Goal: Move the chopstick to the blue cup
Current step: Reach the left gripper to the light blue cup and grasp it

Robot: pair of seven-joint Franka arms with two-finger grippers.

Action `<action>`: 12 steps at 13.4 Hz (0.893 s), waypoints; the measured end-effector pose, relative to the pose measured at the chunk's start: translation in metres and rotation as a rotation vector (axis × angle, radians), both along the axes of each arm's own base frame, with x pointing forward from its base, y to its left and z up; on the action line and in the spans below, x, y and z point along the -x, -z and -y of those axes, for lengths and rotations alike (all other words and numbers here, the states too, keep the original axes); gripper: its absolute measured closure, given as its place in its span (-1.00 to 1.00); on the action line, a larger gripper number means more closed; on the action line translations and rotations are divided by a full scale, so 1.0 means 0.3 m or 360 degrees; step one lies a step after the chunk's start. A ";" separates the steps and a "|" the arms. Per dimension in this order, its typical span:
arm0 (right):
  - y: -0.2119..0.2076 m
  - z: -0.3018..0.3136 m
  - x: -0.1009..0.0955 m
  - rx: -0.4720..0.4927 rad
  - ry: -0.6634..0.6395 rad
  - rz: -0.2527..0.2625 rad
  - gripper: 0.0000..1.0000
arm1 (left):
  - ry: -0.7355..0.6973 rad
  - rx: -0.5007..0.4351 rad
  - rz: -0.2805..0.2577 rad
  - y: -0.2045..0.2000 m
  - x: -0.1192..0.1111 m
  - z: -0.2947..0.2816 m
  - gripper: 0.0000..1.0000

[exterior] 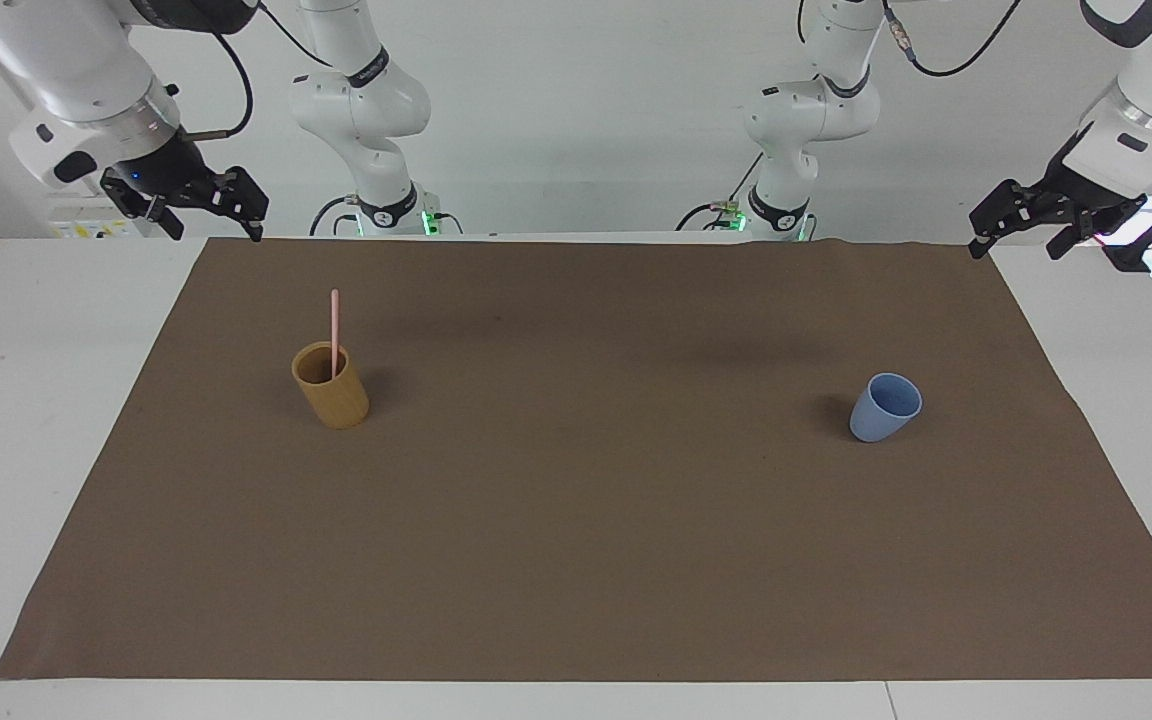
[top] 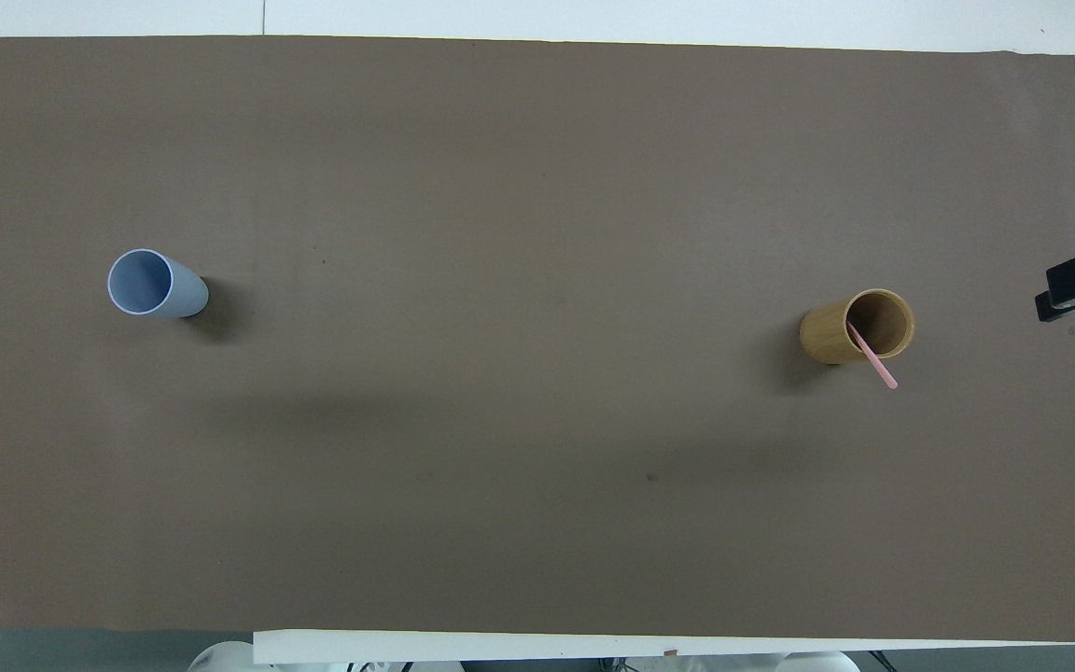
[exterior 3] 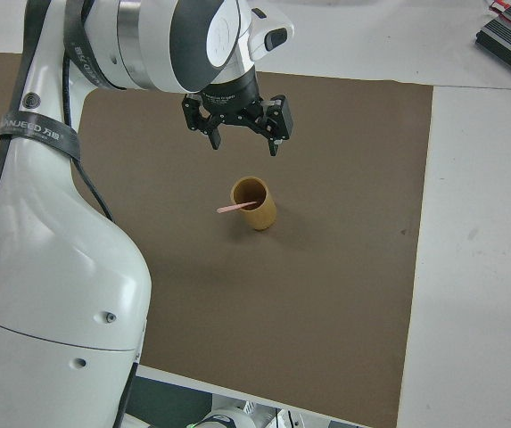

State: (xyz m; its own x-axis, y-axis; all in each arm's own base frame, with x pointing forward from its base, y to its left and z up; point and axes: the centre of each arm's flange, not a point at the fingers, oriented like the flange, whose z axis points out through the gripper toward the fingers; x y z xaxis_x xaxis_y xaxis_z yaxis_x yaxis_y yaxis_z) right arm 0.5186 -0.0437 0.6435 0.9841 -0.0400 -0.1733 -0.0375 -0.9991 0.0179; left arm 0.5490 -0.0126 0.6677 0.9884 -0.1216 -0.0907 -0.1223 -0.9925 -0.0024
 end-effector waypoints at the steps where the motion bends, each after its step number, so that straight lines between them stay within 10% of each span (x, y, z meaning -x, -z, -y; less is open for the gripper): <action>1: -0.001 0.005 0.002 0.0000 0.0005 0.0001 -1.00 | 0.0000 0.0000 0.0001 0.000 0.000 0.000 -1.00; 5: -0.011 0.013 0.009 0.0000 0.0012 0.0010 -1.00 | -0.0050 -0.0002 0.0119 0.064 -0.033 0.001 -1.00; 7: -0.011 0.013 0.010 0.0000 0.0012 0.0010 -1.00 | -0.0211 -0.0004 0.0232 0.237 -0.048 0.003 -1.00; 12: -0.011 0.008 0.010 0.0000 0.0008 0.0009 -1.00 | -0.0320 -0.0008 0.0214 0.694 0.011 0.000 -0.96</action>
